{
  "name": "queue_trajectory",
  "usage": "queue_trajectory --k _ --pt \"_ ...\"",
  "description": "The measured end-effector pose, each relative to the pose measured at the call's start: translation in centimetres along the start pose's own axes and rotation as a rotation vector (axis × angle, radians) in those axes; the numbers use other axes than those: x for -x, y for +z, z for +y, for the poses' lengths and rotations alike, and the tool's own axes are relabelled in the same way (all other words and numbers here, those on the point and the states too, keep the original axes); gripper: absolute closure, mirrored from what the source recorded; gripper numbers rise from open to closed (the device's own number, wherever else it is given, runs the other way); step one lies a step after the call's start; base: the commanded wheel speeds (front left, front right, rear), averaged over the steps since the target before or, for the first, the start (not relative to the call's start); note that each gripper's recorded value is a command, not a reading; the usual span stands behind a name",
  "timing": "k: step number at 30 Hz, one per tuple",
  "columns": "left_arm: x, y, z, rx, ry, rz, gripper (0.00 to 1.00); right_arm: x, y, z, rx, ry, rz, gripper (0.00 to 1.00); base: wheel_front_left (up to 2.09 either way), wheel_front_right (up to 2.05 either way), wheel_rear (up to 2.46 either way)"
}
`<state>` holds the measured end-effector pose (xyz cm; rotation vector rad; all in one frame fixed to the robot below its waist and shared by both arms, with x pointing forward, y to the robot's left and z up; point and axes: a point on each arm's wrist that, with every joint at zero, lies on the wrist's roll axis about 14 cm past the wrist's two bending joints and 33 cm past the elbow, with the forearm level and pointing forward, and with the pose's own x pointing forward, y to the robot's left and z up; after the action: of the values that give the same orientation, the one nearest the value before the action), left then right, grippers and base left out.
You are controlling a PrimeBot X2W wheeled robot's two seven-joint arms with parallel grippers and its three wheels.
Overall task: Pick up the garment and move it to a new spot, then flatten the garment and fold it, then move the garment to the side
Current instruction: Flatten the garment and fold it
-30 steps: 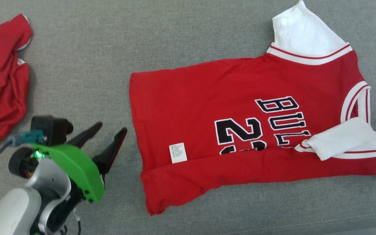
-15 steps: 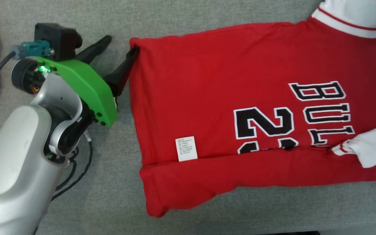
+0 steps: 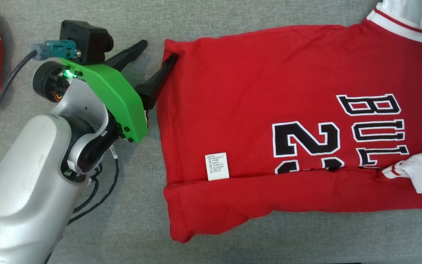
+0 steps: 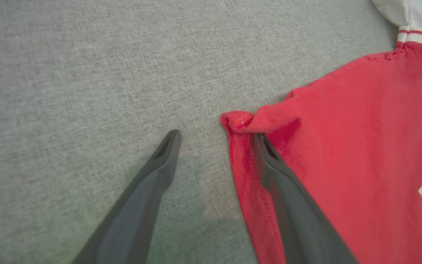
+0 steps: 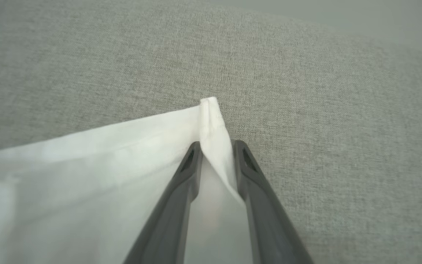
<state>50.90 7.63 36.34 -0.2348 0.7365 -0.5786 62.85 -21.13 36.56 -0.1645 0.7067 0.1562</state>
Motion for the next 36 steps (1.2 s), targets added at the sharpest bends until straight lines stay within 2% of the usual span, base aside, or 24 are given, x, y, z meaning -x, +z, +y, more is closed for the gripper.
queue_trajectory --k 1,5,6,7,8,9,18,29,36 --pt "0.0 0.0 -0.2 -0.002 -0.006 0.0 0.0 0.1 0.0 0.0 -0.002 0.001 -0.001 0.49 0.0 0.0 0.0" --pt "-0.3 0.0 -1.1 -0.012 -0.031 0.011 0.0 0.1 -0.2 0.4 -0.012 0.016 0.005 0.59 0.0 0.0 0.0" --pt "-0.4 -0.1 -1.2 -0.013 -0.034 0.014 0.0 0.1 -0.3 0.5 -0.009 0.02 0.007 0.69 0.0 0.0 0.0" --pt "-0.5 -0.1 -1.2 -0.018 -0.036 0.018 0.4 0.1 -0.3 0.7 -0.006 0.023 0.008 0.96 0.0 0.0 0.0" --pt "-0.6 0.0 -1.2 -0.024 -0.035 0.019 0.8 0.0 -0.3 0.9 -0.008 0.031 0.005 1.0 0.0 0.0 0.0" --pt "-0.7 0.0 -1.3 -0.025 -0.037 0.02 1.0 0.0 -0.3 1.3 -0.012 0.043 0.003 1.0 0.0 0.0 0.0" --pt "-0.5 1.1 -1.7 -0.064 -0.05 -0.034 1.0 0.6 1.9 0.8 -0.037 0.036 -0.137 1.0 0.0 0.0 0.0" --pt "2.8 4.6 -1.8 -0.066 -0.005 -0.181 1.0 4.3 6.7 -1.0 -0.066 0.008 -0.325 1.0 0.0 0.0 0.0" --pt "4.7 5.4 -3.3 -0.043 -0.016 -0.257 1.0 7.4 6.6 -2.6 -0.095 -0.009 -0.378 1.0 0.0 0.0 0.0"
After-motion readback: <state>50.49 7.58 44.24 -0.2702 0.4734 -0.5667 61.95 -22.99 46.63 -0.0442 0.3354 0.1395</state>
